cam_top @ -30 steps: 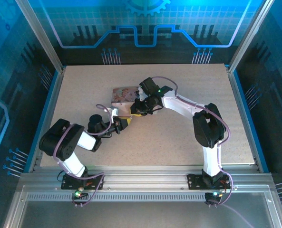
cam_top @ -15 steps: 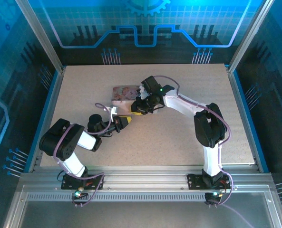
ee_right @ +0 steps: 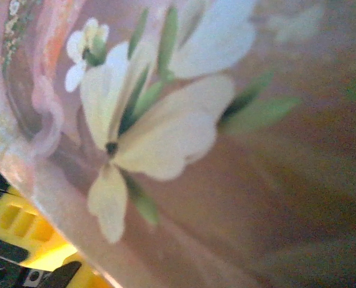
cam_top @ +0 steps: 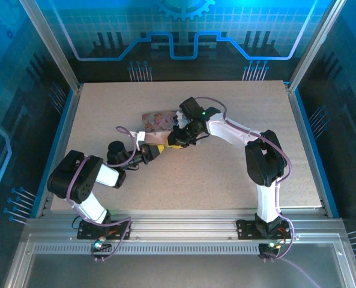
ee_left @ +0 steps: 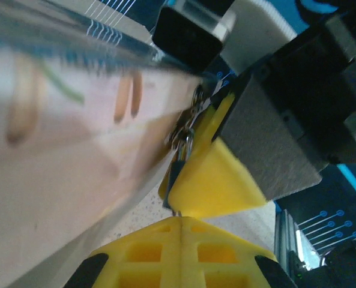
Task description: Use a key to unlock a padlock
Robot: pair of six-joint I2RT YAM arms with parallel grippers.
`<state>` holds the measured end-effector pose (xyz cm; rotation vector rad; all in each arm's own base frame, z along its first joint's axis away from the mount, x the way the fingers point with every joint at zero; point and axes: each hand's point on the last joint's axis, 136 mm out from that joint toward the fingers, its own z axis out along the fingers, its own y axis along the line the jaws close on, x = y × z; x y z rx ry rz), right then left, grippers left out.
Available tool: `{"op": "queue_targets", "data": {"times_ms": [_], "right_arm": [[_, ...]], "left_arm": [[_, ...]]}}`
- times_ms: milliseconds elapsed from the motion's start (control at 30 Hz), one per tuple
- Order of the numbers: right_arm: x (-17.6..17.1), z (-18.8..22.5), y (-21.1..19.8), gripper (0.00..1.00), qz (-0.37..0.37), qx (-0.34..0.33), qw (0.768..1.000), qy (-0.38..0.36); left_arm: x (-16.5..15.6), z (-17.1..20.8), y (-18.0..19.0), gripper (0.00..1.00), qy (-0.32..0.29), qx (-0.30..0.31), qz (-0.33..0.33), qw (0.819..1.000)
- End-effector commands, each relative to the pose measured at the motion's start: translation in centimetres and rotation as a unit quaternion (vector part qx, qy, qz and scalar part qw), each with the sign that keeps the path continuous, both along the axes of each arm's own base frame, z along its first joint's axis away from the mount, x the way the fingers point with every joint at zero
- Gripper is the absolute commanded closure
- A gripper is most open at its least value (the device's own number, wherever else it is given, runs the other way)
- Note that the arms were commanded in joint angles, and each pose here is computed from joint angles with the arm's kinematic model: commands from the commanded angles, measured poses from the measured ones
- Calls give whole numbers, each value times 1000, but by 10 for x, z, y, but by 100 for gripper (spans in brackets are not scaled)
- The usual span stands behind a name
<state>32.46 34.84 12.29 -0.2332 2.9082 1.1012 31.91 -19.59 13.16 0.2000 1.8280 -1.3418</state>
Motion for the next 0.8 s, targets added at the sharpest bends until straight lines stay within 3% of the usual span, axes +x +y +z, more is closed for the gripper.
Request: {"op": "queue_targets", "data": {"times_ms": [0, 467, 600, 767], "right_arm": [[-18, 20, 6, 100, 21, 45, 998, 29], [0, -9, -1, 100, -46, 20, 999, 10], [3, -28, -4, 100, -57, -22, 998, -10], [1, -44, -4, 88, -55, -68, 995, -40]], "left_arm": [[4, 23, -4, 100, -44, -18, -15, 999], [-8, -1, 9, 100, -23, 29, 19, 999], [-17, -2, 17, 100, -13, 66, 36, 997], [-30, 5, 28, 100, -6, 127, 49, 991]]}}
